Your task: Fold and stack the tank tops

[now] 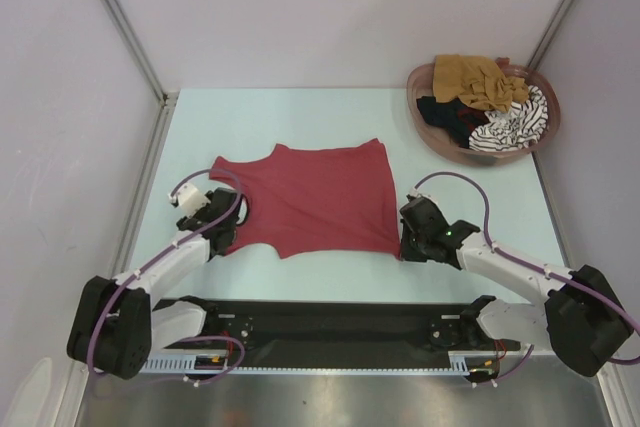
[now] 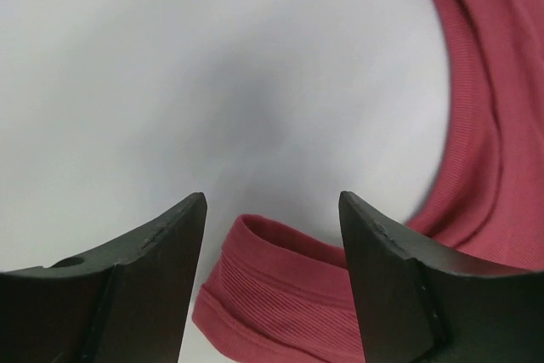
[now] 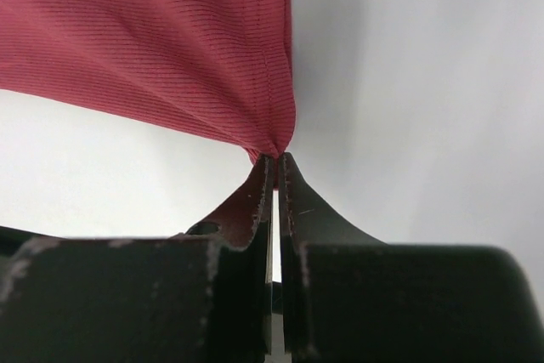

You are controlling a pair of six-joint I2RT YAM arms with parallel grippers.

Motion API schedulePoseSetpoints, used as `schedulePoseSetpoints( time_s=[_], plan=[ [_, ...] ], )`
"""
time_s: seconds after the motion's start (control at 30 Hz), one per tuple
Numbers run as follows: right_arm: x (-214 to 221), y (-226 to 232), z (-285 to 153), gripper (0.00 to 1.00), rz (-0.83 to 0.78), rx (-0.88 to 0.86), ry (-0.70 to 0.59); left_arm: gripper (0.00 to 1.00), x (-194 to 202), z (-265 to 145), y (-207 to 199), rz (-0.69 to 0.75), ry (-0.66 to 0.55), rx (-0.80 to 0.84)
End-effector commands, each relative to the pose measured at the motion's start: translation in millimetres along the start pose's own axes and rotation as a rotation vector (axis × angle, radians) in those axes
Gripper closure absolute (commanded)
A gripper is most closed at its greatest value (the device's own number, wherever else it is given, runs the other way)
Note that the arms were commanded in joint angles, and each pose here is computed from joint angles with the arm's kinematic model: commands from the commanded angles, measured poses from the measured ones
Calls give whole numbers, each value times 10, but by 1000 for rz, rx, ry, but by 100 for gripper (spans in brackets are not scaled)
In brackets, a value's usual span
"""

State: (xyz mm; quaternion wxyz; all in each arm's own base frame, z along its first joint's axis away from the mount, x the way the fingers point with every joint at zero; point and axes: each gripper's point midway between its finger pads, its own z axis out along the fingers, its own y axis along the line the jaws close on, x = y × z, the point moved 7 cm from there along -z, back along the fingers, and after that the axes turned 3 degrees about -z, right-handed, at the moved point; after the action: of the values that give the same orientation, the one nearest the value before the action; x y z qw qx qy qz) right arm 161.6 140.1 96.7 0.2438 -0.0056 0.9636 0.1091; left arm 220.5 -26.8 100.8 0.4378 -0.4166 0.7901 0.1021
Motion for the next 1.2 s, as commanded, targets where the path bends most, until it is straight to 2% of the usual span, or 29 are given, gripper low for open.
schedulePoseSetpoints(
  time_s=[0.0,0.13,0.23,0.3,0.47,0.53,0.57,0.67,0.7,0.8,0.87,1.03,1.13,1.17],
  plan=[
    [25,-15,-33,100,-12,-18,6,31,-7,77,-33,-42,86,-2],
    [38,-11,-25,100,-12,-31,7,32,-15,15,-3,-61,88,24],
    [49,-6,-11,100,-10,-42,8,23,-65,-50,43,-95,49,86],
    [49,1,-11,100,-10,-50,8,19,-62,-82,118,-99,56,84],
    [42,-2,-35,100,-9,-59,-4,19,-76,-104,304,-124,129,1],
    [51,-1,-35,100,-12,-65,-1,27,-90,-141,348,-121,148,5],
    [49,1,-40,100,-12,-68,-3,38,-94,-122,401,-136,153,-8],
    [48,5,-40,100,-15,-73,-5,57,-61,-96,453,-179,204,44],
    [45,5,-42,100,-13,-74,-6,60,-47,-101,422,-196,227,88],
    [43,5,-42,100,-15,-77,-6,57,8,-60,427,-210,261,112],
    [41,11,-46,100,-16,-82,-6,48,39,-49,400,-201,286,130],
    [42,15,-44,100,-19,-88,-6,50,148,63,347,-189,377,133],
    [38,18,-44,100,-19,-91,-7,59,234,128,293,-188,420,154],
    [41,18,-44,100,-19,-92,-5,72,233,147,265,-191,423,166]
  ],
)
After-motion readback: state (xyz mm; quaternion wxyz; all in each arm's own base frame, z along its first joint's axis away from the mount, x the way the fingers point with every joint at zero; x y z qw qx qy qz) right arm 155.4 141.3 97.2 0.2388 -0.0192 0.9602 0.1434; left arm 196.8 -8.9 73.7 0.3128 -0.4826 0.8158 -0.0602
